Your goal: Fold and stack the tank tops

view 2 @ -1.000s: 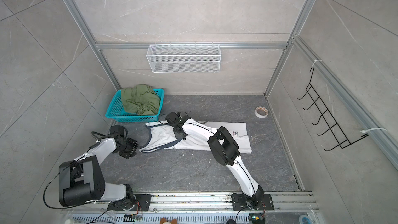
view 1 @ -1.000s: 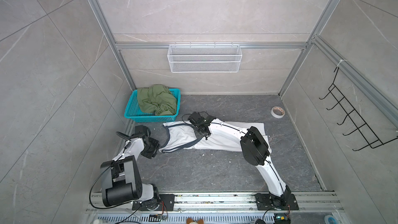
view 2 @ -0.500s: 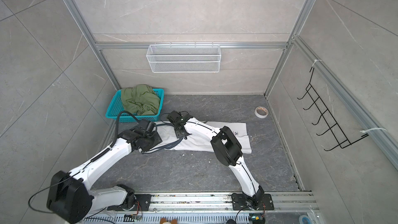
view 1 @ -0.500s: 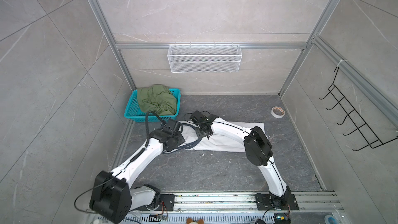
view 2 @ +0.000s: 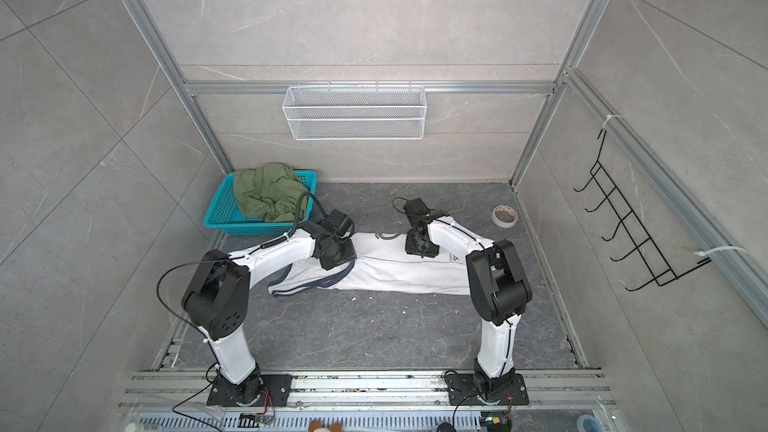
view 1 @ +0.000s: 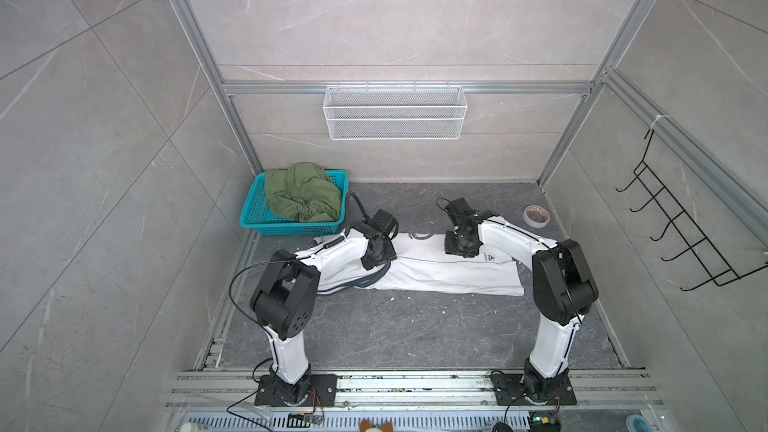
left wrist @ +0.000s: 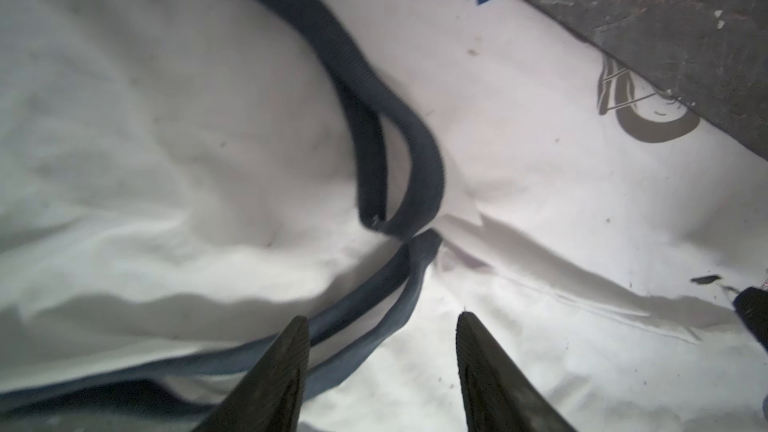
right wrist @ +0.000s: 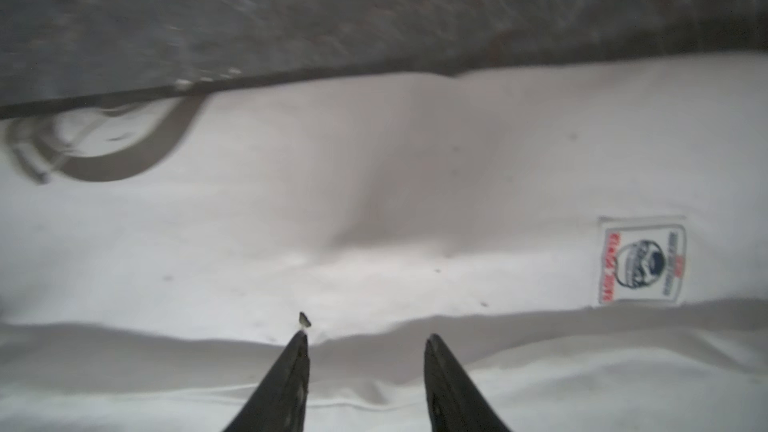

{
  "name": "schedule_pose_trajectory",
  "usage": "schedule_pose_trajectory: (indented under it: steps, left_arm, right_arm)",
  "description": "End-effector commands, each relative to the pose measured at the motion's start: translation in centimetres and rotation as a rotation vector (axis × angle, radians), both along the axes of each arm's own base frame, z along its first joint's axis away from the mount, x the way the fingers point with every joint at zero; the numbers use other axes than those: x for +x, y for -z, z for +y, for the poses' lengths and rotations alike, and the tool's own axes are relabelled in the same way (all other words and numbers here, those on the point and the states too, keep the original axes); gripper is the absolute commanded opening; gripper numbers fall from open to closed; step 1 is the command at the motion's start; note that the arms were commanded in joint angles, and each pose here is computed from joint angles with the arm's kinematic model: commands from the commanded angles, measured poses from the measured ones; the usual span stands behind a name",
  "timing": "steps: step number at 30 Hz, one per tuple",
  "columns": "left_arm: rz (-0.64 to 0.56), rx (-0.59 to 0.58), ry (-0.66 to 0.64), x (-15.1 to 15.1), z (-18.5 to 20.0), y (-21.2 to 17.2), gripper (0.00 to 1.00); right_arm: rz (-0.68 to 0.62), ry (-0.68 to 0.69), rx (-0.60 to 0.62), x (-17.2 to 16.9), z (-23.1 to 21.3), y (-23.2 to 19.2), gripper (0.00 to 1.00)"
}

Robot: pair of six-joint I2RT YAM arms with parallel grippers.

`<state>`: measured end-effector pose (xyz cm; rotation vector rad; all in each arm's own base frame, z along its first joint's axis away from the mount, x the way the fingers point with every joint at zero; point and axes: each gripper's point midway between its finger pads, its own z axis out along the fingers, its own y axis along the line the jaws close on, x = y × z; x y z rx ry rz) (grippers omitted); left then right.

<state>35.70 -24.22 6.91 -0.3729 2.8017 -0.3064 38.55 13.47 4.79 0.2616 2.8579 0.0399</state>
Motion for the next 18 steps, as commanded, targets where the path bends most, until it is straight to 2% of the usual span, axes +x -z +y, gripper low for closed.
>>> schedule_pose_trajectory:
  steps: [1,8,13,18]
  left_arm:
    - [0.04,0.074,0.074,0.9,-0.9,1.5,0.6]
    - [0.097,0.171,0.18,2.2,-3.6,4.9,0.59]
    - [0.145,0.162,0.318,1.3,-8.2,7.6,0.58]
    - [0.141,0.109,0.473,0.2,-14.1,8.3,0.57]
  right_arm:
    - [0.066,0.099,0.005,-1.9,-1.6,1.1,0.47]
    - [0.158,0.199,-0.105,-5.4,-4.8,3.1,0.47]
    - [0.198,0.289,-0.119,-8.8,-6.9,3.5,0.47]
    - [0.188,0.38,-0.128,-12.1,-9.1,2.2,0.47]
